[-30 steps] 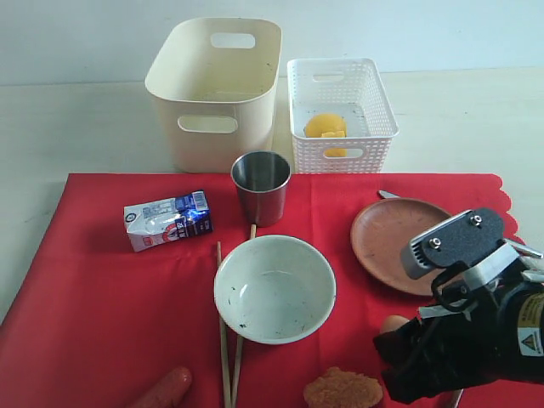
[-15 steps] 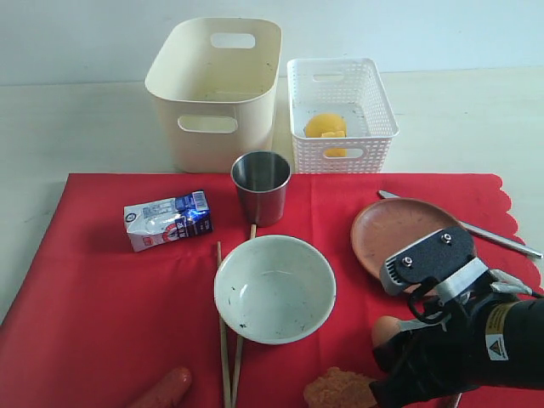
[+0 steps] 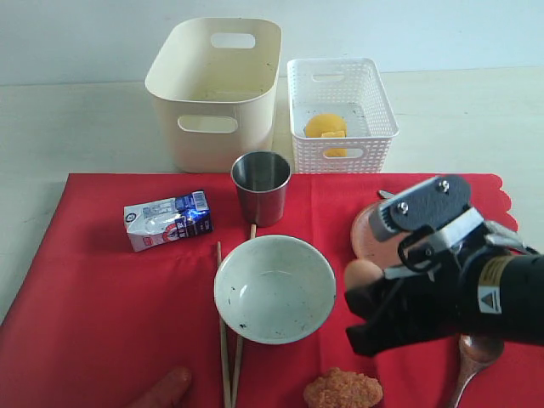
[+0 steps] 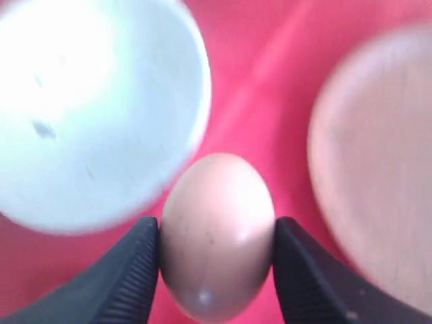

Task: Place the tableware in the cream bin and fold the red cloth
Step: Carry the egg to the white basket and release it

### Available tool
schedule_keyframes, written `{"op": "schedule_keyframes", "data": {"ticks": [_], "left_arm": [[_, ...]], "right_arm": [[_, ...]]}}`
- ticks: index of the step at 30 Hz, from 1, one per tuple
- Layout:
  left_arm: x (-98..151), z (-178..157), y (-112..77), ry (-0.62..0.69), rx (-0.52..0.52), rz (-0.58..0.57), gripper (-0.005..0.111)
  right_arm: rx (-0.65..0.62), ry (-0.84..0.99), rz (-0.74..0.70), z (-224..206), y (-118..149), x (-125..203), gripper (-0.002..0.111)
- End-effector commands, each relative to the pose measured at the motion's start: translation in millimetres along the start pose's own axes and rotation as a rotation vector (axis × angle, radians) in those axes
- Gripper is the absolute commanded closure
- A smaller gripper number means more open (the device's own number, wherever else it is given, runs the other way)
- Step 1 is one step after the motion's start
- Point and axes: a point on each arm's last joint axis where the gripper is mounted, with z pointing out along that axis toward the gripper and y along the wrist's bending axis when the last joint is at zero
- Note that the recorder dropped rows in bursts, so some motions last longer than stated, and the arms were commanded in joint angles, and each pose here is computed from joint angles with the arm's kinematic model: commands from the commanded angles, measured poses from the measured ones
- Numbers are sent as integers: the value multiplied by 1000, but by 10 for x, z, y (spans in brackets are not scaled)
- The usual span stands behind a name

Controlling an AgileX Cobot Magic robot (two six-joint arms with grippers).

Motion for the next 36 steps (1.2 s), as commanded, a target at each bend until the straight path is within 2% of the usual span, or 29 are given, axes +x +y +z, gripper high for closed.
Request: {"op": "schedule_keyframes", "data": {"ticks": [1, 7, 12, 16, 23, 29, 33, 36], "left_arm": [[9, -4, -1, -1, 0, -12, 104], [9, -4, -1, -1, 0, -12, 104], [9, -4, -1, -1, 0, -12, 104], [9, -4, -1, -1, 0, -12, 104], [9, -4, -1, -1, 0, -12, 104], [9, -4, -1, -1, 0, -12, 104], [9, -4, -1, -1, 0, -12, 104], [9, -4, -1, -1, 0, -12, 104]], "right_arm": [[-26, -160, -74, -164, 67, -338, 108], [42, -310, -88, -299, -95, -784, 108], [139, -440, -18, -385, -389, -1144, 108], [209, -447, 26, -275, -649, -1352, 108], [254, -329, 80, 480, -1030, -1566, 108], [253, -257, 89, 1124, -1200, -1684, 108], [251, -232, 140, 1323, -1253, -1688, 97], [251, -243, 159, 1333, -1260, -1706, 78]]}}
